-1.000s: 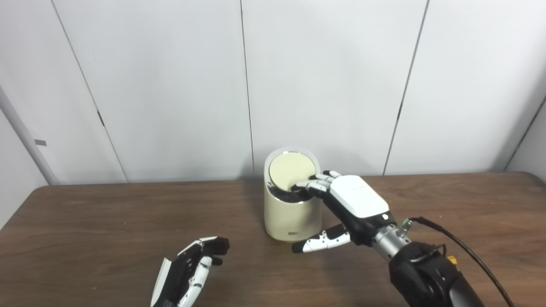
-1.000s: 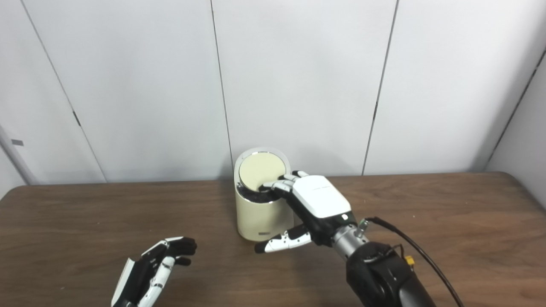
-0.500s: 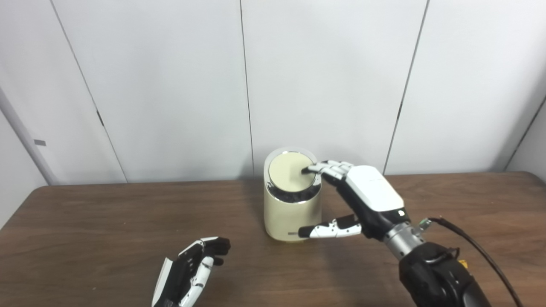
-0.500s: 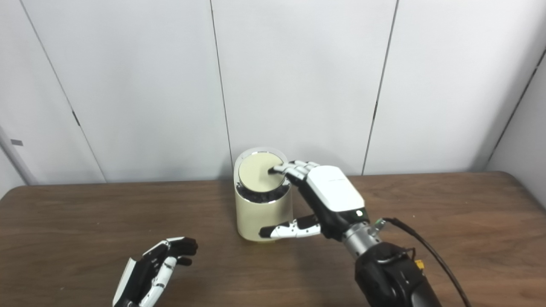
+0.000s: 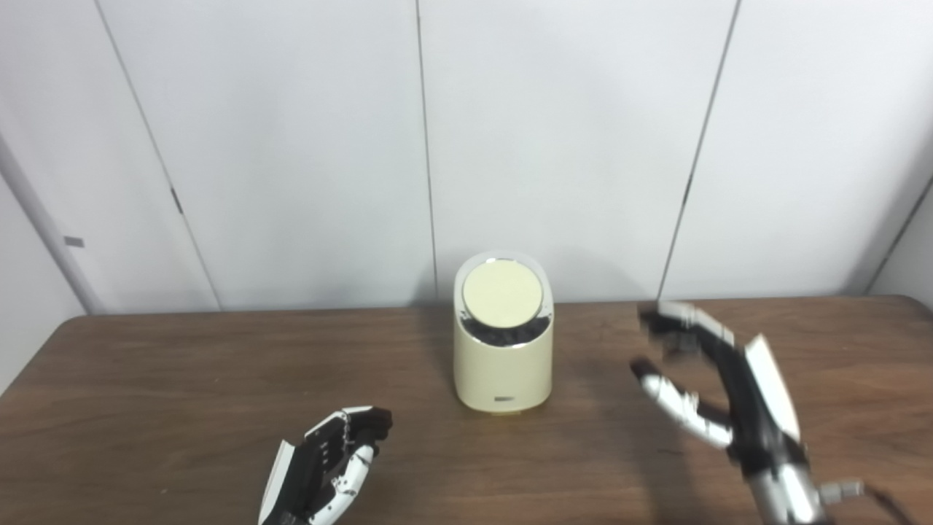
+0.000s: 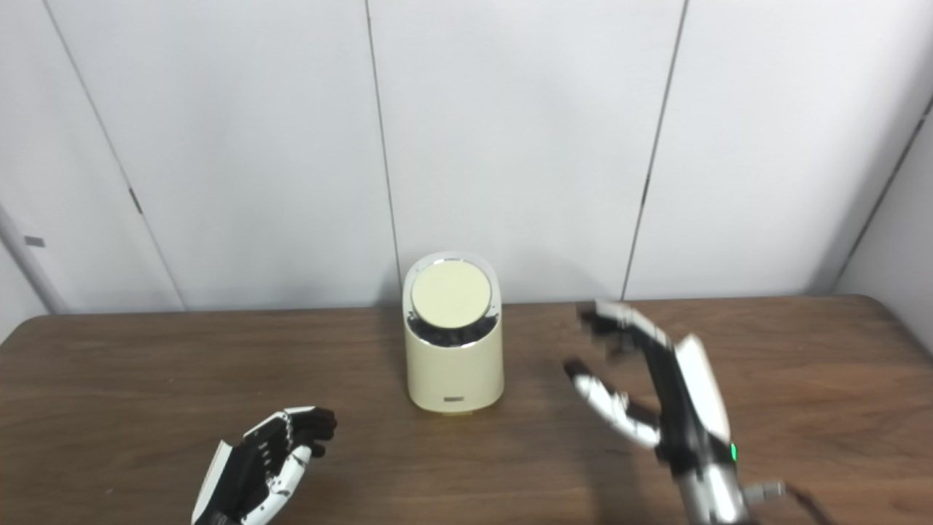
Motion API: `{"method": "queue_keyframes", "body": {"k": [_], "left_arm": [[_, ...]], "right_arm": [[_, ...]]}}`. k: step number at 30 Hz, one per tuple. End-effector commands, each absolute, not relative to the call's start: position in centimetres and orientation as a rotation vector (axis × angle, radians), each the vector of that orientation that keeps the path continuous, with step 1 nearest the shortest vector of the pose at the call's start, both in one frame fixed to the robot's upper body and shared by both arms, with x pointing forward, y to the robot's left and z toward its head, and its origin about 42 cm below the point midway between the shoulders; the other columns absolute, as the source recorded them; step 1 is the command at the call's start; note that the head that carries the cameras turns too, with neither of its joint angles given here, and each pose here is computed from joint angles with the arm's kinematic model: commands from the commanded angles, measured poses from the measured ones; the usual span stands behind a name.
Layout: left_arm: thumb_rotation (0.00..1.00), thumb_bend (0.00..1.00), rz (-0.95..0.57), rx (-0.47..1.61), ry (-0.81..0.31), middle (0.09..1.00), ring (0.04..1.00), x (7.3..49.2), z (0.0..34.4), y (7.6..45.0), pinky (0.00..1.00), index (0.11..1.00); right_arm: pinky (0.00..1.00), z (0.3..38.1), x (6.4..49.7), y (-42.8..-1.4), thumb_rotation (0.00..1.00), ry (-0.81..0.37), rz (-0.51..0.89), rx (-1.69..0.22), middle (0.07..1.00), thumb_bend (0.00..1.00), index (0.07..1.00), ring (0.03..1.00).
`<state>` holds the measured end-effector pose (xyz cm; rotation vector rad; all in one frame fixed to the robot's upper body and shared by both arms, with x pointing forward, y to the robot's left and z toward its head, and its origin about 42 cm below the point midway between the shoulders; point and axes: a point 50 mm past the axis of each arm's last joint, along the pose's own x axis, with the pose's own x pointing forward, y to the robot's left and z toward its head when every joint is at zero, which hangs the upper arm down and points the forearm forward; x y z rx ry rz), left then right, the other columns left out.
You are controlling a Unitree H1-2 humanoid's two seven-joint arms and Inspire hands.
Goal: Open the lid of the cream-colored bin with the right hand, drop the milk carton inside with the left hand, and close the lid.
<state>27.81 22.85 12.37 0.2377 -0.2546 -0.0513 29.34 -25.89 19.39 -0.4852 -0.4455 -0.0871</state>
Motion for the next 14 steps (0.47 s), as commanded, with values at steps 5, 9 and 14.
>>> {"method": "queue_keyframes", "body": {"k": [5,9,14], "left_arm": [[0.29,0.2,-0.036,0.265,-0.337,0.668,0.661,28.3,13.5,23.2,0.58,0.664],[0.26,0.2,-0.032,0.231,-0.323,0.664,0.656,28.5,13.1,23.6,0.58,0.662],[0.29,0.2,-0.028,0.201,-0.318,0.674,0.672,28.7,12.6,24.5,0.61,0.669]], "right_arm": [[0.54,17.6,27.7,-26.7,0.44,-0.47,-0.112,-0.269,0.67,0.29,0.66,0.634],[0.58,15.8,26.9,-27.1,0.35,-0.413,-0.135,-0.259,0.674,0.26,0.674,0.647],[0.59,14.4,26.6,-26.6,0.29,-0.38,-0.165,-0.236,0.675,0.27,0.666,0.655]]}}
